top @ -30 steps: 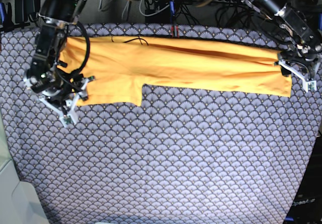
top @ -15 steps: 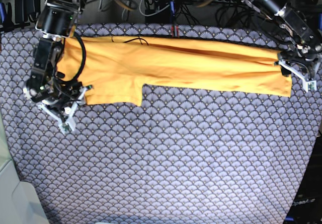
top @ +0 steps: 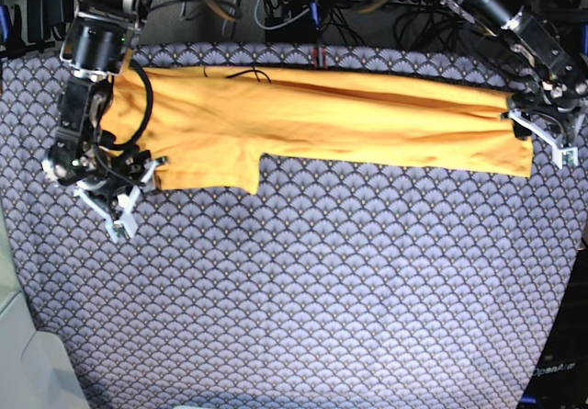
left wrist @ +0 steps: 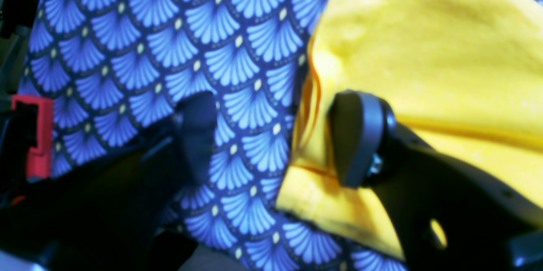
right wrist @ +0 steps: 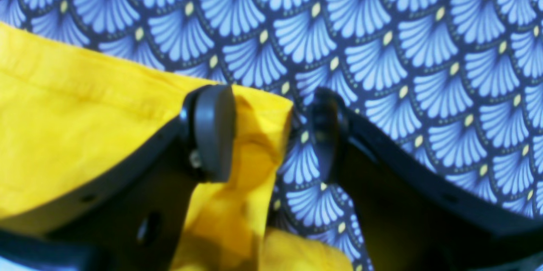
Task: Fold the T-shirt properly
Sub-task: 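Move the right gripper to the shirt's end and grasp the fabric, then pull the grasped end with the right gripper to straighten the strip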
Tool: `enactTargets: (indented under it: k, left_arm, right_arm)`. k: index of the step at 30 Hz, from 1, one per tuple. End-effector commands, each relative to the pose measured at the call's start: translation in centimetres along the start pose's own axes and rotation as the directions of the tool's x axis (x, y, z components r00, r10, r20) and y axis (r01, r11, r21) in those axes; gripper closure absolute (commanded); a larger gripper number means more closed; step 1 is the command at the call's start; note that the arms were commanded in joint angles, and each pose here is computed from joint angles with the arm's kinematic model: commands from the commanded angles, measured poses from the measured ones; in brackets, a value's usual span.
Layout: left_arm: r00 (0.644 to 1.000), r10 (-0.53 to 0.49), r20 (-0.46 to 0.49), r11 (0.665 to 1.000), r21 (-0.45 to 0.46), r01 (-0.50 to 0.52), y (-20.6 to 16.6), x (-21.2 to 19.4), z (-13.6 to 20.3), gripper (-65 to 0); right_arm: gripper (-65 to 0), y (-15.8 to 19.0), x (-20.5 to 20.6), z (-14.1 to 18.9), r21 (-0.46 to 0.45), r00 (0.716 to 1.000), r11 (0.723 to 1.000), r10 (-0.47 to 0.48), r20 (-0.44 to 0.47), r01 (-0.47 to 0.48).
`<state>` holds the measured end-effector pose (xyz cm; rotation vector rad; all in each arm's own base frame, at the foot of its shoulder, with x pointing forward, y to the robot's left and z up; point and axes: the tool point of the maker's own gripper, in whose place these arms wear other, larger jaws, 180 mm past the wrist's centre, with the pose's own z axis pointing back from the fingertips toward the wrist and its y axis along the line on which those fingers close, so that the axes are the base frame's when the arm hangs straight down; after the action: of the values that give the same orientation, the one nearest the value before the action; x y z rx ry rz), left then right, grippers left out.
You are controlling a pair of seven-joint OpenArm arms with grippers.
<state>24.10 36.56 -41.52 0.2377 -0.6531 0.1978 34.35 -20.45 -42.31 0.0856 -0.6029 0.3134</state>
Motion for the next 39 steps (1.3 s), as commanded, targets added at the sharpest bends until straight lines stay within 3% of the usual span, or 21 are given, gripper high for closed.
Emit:
enactTargets:
  k: [1, 10, 12, 16, 17, 28, 39]
  left_arm:
    - [1.0, -0.005, 0.03, 1.0, 0.02, 0.004, 0.7, 1.2, 0.3, -41.3]
    - [0.999, -0.005, 0.032, 1.0, 0.019, 0.004, 0.7, 1.3, 0.3, -41.3]
    - [0.999, -0.004, 0.033, 1.0, 0.019, 0.004, 0.7, 1.3, 0.3, -41.3]
    - [0.999, -0.003, 0.037, 1.0, 0.019, 0.002, 0.7, 1.6, 0.3, -41.3]
    - [0.999, -0.002, 0.039, 1.0, 0.019, 0.002, 0.7, 1.6, 0.3, -41.3]
    - [0.999, -0.004, 0.039, 1.0, 0.018, 0.003, 0.6, 1.7, 0.3, -41.3]
    - [0.999, -0.008, 0.036, 1.0, 0.019, 0.007, 0.6, 1.6, 0.2, -41.3]
  right_arm:
    - [-31.1, -0.8, 1.4, 0.5, -0.019, 0.999, 1.0, 0.006, 0.033, -0.005]
    - [-28.8, -0.8, 1.1, 0.5, -0.02, 1.0, 1.0, 0.006, 0.024, -0.006]
    - [-23.0, -0.5, 0.4, 0.4, -0.015, 1.0, 1.0, 0.003, 0.015, -0.003]
    - [-1.2, -0.5, 0.1, 0.4, -0.014, 1.0, 1.0, 0.003, 0.011, -0.003]
    - [0.0, -0.5, 0.1, 0.4, -0.014, 1.0, 1.0, 0.003, 0.011, -0.003]
    - [0.0, 0.6, 2.4, 5.2, -0.111, 0.985, 0.99, 0.106, 0.136, -0.091]
    - [0.0, 2.7, 0.6, 9.2, -0.161, 0.972, 0.975, 0.177, 0.157, -0.152]
